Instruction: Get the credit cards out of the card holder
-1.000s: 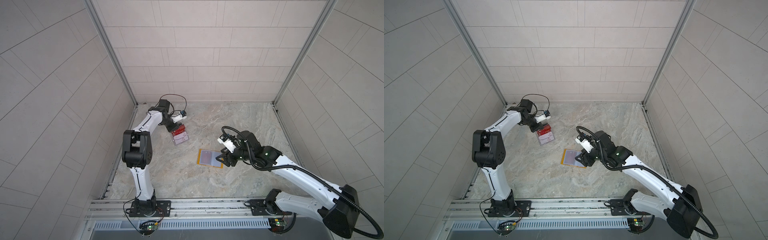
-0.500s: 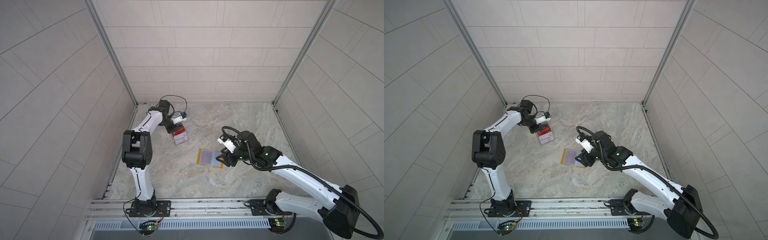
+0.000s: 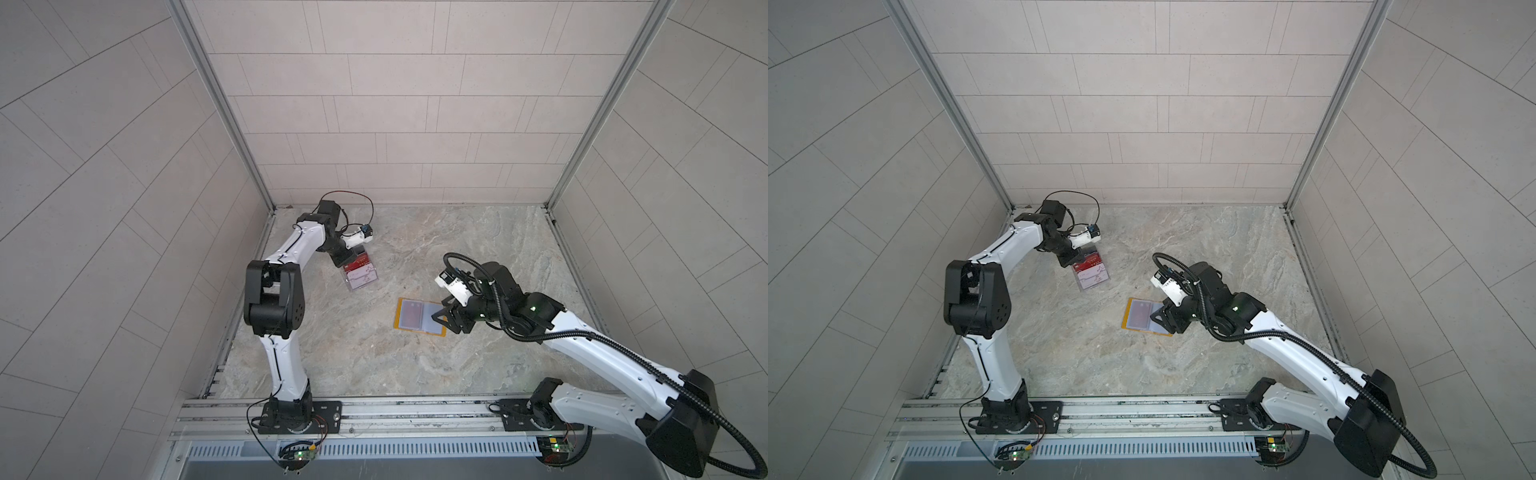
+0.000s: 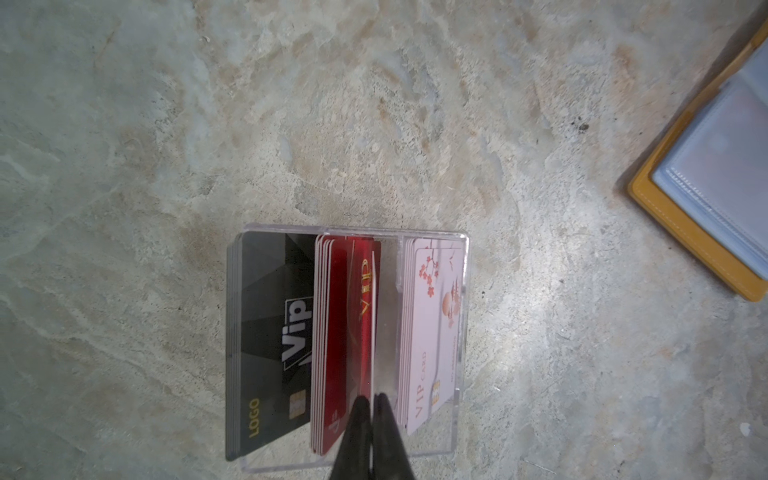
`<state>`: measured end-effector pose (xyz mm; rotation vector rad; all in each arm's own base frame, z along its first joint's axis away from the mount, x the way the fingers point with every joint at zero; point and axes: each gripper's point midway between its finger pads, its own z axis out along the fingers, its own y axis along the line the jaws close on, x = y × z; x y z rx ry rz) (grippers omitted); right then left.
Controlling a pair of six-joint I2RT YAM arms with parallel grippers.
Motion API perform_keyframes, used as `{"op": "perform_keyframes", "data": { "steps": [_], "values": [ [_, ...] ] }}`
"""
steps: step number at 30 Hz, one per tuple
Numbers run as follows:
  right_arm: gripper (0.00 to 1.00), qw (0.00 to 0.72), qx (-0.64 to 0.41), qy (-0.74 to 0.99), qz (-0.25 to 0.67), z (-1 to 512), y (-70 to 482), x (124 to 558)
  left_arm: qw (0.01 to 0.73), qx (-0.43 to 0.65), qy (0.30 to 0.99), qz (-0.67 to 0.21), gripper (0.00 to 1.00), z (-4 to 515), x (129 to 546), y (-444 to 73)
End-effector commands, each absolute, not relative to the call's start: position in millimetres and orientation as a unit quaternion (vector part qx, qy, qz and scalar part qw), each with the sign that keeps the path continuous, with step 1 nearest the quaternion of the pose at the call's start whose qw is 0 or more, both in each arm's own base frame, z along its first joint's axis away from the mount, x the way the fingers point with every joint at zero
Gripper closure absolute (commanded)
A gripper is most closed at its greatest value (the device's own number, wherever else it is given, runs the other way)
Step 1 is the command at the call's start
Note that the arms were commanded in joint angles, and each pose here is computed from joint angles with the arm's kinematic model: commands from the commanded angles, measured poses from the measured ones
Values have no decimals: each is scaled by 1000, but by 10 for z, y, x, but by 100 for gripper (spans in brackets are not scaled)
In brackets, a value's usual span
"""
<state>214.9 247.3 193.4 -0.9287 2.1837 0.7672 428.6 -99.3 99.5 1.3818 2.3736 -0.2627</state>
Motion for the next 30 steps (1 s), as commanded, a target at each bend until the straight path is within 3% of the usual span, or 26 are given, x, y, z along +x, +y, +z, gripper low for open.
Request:
{"op": "perform_keyframes", "data": {
  "steps": [1, 20, 30],
  "values": [
    [40, 332, -362, 823, 286, 1965, 2455, 2151, 176, 490, 849, -92, 97, 869, 4292, -1042],
    [40, 332, -362, 822, 288, 1971, 2464, 2151, 154, 485, 859, -57, 86, 693, 4363, -1083],
    [40, 332, -362, 822, 288, 1967, 2464, 2155, 186, 460, 868, -36, 78, 898, 4486, -1046]
  ]
}}
